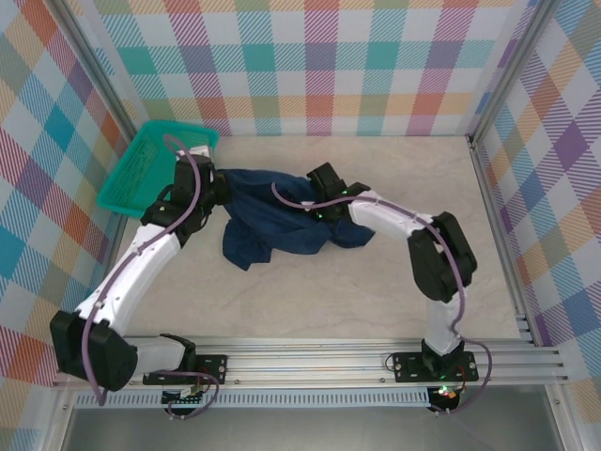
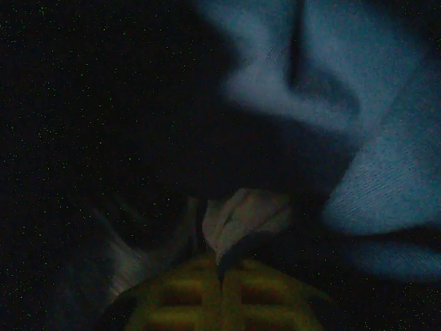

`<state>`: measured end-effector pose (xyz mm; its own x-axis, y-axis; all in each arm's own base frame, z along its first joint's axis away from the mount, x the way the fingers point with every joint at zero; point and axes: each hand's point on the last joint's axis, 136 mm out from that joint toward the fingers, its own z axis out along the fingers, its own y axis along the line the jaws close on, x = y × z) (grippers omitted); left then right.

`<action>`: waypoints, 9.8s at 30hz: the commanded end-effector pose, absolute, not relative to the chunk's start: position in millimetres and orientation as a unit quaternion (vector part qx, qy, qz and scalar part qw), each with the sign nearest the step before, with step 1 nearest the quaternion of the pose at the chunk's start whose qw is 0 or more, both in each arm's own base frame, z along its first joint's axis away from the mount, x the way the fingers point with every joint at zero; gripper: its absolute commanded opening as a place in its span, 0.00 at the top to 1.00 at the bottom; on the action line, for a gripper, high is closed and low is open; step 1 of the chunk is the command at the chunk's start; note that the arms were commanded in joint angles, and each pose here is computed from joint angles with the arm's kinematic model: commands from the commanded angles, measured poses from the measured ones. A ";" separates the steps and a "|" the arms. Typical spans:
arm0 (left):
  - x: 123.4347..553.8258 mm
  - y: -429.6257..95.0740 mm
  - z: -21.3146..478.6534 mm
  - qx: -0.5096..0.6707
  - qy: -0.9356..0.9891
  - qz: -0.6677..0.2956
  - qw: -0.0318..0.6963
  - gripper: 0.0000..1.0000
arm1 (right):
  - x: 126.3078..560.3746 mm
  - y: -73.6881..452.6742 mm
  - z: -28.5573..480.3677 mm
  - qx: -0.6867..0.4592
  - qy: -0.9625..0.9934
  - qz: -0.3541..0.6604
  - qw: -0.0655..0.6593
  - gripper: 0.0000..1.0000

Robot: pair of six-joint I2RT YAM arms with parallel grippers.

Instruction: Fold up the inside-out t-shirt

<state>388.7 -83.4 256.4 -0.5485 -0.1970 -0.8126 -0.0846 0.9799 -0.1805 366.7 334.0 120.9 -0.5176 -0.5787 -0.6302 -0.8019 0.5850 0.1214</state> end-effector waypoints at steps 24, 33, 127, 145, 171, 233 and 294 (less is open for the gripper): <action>403.0 -135.1 138.0 -0.053 0.924 -0.167 0.341 1.00 | 380.8 363.9 312.8 -0.405 0.684 0.337 0.505 1.00; 374.7 -110.2 87.0 -0.114 0.934 -0.140 0.309 1.00 | 378.7 281.4 410.2 -0.302 0.635 0.404 0.585 1.00; 270.7 -219.0 284.2 0.142 0.719 -0.457 0.504 1.00 | 268.8 202.1 132.3 -0.280 0.890 0.070 0.353 0.65; 268.2 -211.4 314.2 0.140 0.718 -0.442 0.518 1.00 | 263.0 309.4 191.7 -0.366 0.775 0.315 0.408 0.79; 284.7 -192.7 363.0 0.034 0.730 -0.516 0.447 1.00 | 220.9 284.1 225.0 -0.449 0.707 0.298 0.459 0.43; 346.3 -305.9 149.2 0.190 0.862 -0.305 0.359 0.56 | 356.7 297.5 325.7 -0.137 0.809 0.407 0.402 1.00; 278.4 -334.3 520.6 0.238 0.655 -0.497 0.516 1.00 | 468.4 322.0 493.1 -0.268 0.701 0.279 0.599 0.95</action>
